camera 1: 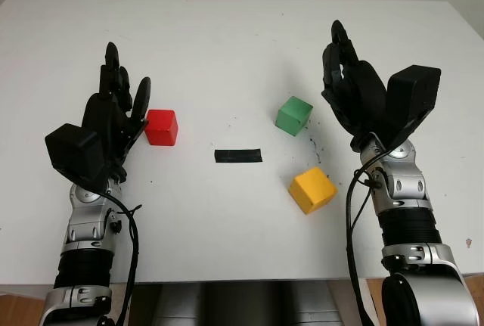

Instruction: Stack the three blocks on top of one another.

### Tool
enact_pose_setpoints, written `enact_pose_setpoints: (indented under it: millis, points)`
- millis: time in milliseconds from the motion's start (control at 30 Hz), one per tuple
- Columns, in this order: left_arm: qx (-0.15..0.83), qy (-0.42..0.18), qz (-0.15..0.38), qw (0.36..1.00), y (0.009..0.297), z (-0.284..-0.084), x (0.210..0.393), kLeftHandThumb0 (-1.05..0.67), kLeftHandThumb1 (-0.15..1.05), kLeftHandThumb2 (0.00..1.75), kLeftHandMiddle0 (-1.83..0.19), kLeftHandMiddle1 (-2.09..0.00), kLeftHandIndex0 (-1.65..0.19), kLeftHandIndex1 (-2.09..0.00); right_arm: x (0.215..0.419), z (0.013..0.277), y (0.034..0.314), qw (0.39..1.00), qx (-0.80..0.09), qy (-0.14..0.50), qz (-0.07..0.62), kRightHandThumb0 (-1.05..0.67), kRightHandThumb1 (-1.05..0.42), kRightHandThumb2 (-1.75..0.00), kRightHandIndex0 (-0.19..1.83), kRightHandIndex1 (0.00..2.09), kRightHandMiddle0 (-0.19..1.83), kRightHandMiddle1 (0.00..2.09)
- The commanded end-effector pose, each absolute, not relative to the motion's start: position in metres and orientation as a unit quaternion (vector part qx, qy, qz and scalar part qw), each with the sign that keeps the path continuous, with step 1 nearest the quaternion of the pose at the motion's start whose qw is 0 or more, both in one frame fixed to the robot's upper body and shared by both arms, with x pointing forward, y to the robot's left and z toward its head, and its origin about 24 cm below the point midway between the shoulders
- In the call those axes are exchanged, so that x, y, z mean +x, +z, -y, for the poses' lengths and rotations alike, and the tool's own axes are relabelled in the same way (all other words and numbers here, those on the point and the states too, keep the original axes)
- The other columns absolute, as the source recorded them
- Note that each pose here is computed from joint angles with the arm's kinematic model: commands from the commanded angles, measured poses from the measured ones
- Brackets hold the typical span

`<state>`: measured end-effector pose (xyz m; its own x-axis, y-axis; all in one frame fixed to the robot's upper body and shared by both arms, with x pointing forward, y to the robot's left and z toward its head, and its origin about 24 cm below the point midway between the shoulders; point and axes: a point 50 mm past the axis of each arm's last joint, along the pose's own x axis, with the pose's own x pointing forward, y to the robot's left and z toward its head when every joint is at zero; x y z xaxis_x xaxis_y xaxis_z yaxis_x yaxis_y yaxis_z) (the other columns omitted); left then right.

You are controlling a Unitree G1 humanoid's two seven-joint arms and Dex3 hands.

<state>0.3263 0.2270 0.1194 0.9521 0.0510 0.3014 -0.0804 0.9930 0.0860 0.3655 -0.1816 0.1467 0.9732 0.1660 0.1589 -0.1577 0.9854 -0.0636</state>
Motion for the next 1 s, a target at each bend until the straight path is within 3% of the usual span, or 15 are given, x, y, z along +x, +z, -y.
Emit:
enact_pose_setpoints:
  millis: [0, 467, 733, 833, 967]
  points:
    - [0.054, 0.030, 0.151, 0.987, 0.118, -0.228, 0.323, -0.59, 1.05, 0.46, 0.15, -0.05, 0.15, -0.05, 0.363, 0.183, 0.148, 0.992, -0.027, 0.082, 0.090, -0.79, -1.05, -0.68, -0.19, 0.00, -0.19, 0.00]
    - [0.082, 0.015, 0.150, 0.985, 0.125, -0.235, 0.325, -0.59, 1.05, 0.43, 0.14, -0.06, 0.15, -0.05, 0.362, 0.184, 0.146, 0.993, -0.027, 0.082, 0.081, -0.78, -1.05, -0.68, -0.19, 0.00, -0.19, 0.00]
    - [0.257, -0.007, 0.157, 0.953, 0.161, -0.268, 0.325, -0.62, 1.03, 0.11, -0.34, -0.14, -0.19, -0.16, 0.362, 0.183, 0.148, 0.993, -0.026, 0.084, 0.084, -0.80, -1.05, -0.68, -0.19, 0.00, -0.19, 0.00]
    - [0.338, -0.036, 0.141, 0.930, 0.174, -0.279, 0.323, -0.59, 0.97, 0.05, -0.31, -0.09, -0.27, -0.17, 0.362, 0.183, 0.149, 0.992, -0.027, 0.084, 0.085, -0.79, -1.05, -0.69, -0.19, 0.00, -0.19, 0.00]
    - [0.430, -0.062, 0.097, 0.896, 0.185, -0.287, 0.322, -0.68, 0.93, 0.04, -0.15, -0.03, -0.32, -0.14, 0.361, 0.184, 0.148, 0.993, -0.023, 0.083, 0.085, -0.79, -1.05, -0.69, -0.19, 0.00, -0.19, 0.00]
